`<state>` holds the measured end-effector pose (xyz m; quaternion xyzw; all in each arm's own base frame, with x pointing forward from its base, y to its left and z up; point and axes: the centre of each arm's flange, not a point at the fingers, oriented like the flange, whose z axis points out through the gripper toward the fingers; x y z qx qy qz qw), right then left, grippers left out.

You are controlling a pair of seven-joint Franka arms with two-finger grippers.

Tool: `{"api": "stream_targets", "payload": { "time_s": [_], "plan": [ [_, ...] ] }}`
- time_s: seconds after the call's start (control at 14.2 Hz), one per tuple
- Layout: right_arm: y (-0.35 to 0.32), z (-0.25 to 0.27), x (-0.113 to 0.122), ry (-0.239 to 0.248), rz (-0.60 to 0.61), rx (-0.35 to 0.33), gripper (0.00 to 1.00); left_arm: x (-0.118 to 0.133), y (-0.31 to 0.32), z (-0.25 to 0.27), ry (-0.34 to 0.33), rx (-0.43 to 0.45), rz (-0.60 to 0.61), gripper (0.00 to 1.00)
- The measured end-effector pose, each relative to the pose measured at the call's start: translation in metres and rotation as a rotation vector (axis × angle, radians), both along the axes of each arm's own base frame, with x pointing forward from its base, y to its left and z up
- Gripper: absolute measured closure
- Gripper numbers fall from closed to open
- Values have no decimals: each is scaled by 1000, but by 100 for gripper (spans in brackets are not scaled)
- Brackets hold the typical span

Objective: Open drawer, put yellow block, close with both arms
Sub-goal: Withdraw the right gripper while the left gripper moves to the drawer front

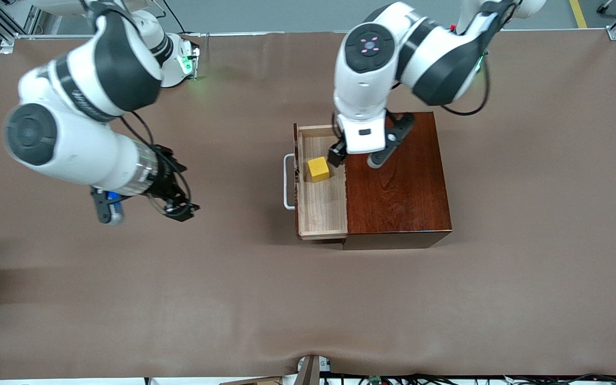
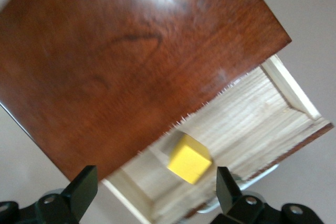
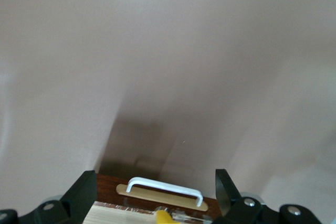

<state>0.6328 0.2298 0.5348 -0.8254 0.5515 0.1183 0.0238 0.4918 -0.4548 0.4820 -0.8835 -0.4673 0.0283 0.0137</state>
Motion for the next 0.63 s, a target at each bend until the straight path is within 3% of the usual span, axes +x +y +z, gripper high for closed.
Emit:
{"api": "stream_targets", "payload": {
  "time_s": [0.28,0.63],
  "plan": [
    [-55,19,-2,11,143,28,0,-16,-49,-33,-31,-43,240,0],
    [-122,56,-8,-49,299,76,0,-31,-97,-67,-35,-92,527,0]
  ]
}}
